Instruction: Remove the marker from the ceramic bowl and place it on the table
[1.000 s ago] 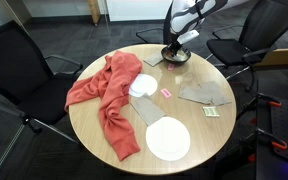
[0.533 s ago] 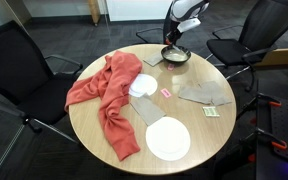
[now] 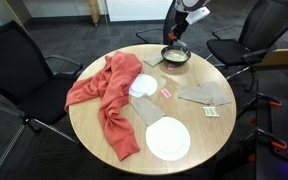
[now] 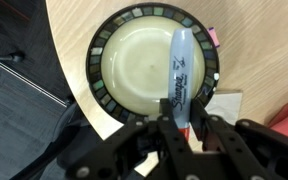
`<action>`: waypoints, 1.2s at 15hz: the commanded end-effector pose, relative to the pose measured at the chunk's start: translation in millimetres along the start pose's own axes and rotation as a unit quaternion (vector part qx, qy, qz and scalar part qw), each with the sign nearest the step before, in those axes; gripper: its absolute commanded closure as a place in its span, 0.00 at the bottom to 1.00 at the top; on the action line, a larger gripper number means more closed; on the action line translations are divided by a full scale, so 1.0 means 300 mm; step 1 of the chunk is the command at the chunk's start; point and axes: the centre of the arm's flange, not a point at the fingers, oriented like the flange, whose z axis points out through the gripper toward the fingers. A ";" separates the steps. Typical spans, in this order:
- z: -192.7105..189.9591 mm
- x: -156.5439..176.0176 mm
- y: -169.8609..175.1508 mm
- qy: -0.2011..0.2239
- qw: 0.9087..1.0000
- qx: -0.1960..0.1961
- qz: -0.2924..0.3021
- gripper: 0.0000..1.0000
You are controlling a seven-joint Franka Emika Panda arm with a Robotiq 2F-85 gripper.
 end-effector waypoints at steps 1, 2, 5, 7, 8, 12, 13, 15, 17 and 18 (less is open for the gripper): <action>-0.057 -0.208 -0.094 0.002 0.998 -0.022 -0.061 0.94; -0.054 -0.239 -0.125 0.000 0.996 -0.028 -0.080 0.94; -0.037 -0.319 -0.202 -0.005 0.990 -0.038 -0.138 0.94; -0.023 -0.366 -0.246 -0.009 0.983 -0.042 -0.177 0.94; -0.016 -0.385 -0.261 -0.013 0.979 -0.043 -0.200 0.94; 0.036 -0.426 -0.320 -0.030 0.959 -0.027 -0.282 0.94; 0.053 -0.428 -0.335 -0.032 0.954 -0.024 -0.297 0.94; 0.081 -0.428 -0.359 -0.037 0.947 -0.018 -0.319 0.94; 0.112 -0.418 -0.382 -0.037 0.942 -0.014 -0.333 0.94; 0.128 -0.415 -0.390 -0.036 0.941 -0.015 -0.337 0.94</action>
